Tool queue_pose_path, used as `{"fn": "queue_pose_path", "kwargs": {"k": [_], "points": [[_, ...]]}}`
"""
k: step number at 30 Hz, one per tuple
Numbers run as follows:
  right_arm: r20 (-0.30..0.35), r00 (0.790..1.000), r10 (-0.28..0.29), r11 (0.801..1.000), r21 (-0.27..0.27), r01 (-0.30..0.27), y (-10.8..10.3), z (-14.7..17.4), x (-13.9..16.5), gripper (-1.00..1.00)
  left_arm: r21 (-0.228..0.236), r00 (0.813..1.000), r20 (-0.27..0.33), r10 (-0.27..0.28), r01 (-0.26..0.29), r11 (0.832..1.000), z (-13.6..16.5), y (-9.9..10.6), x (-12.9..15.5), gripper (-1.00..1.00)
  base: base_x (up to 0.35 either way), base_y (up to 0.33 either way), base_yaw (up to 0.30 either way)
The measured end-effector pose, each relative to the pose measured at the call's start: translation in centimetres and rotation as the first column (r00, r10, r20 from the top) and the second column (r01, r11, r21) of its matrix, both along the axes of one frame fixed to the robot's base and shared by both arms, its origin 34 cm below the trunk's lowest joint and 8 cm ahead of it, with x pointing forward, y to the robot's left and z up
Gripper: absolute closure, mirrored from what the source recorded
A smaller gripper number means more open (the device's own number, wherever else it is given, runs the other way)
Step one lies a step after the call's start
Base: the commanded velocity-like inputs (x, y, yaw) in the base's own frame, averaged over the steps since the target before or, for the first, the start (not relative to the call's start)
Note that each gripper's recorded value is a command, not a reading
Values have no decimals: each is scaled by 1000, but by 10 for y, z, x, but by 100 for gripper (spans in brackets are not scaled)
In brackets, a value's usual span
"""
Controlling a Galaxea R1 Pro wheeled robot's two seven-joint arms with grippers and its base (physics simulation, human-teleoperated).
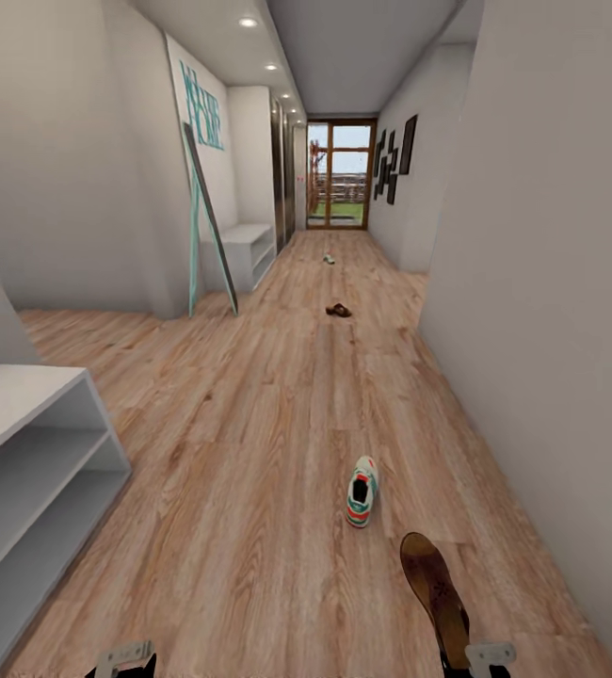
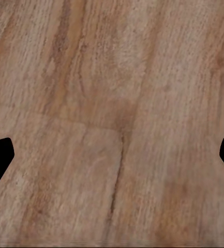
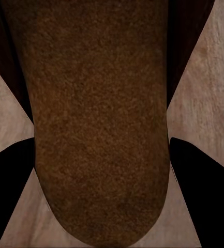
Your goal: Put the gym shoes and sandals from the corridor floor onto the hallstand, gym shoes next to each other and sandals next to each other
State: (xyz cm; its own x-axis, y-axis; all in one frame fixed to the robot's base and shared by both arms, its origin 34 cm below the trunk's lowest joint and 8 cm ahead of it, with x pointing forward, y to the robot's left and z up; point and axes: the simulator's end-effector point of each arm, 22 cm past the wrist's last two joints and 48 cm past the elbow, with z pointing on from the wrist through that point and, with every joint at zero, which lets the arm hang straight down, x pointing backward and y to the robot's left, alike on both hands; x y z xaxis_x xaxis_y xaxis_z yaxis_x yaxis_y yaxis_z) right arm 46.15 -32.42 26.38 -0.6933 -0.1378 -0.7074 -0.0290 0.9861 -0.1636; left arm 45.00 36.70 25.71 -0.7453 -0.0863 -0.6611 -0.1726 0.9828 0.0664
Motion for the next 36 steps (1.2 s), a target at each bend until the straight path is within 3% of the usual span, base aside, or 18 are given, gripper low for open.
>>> {"fn": "queue_pose_path", "kwargs": {"k": [17,36], "points": [[26,1000,1,1000,0,-1,0,9,7,100,-2,1000,26,3,-3,1000,9,0,8,-100,-18,-28,87],[56,998,1,1000,0,-1,0,62,26,100,-2,998,55,3,-3,1000,61,0,26,-100,0,0,4]]}}
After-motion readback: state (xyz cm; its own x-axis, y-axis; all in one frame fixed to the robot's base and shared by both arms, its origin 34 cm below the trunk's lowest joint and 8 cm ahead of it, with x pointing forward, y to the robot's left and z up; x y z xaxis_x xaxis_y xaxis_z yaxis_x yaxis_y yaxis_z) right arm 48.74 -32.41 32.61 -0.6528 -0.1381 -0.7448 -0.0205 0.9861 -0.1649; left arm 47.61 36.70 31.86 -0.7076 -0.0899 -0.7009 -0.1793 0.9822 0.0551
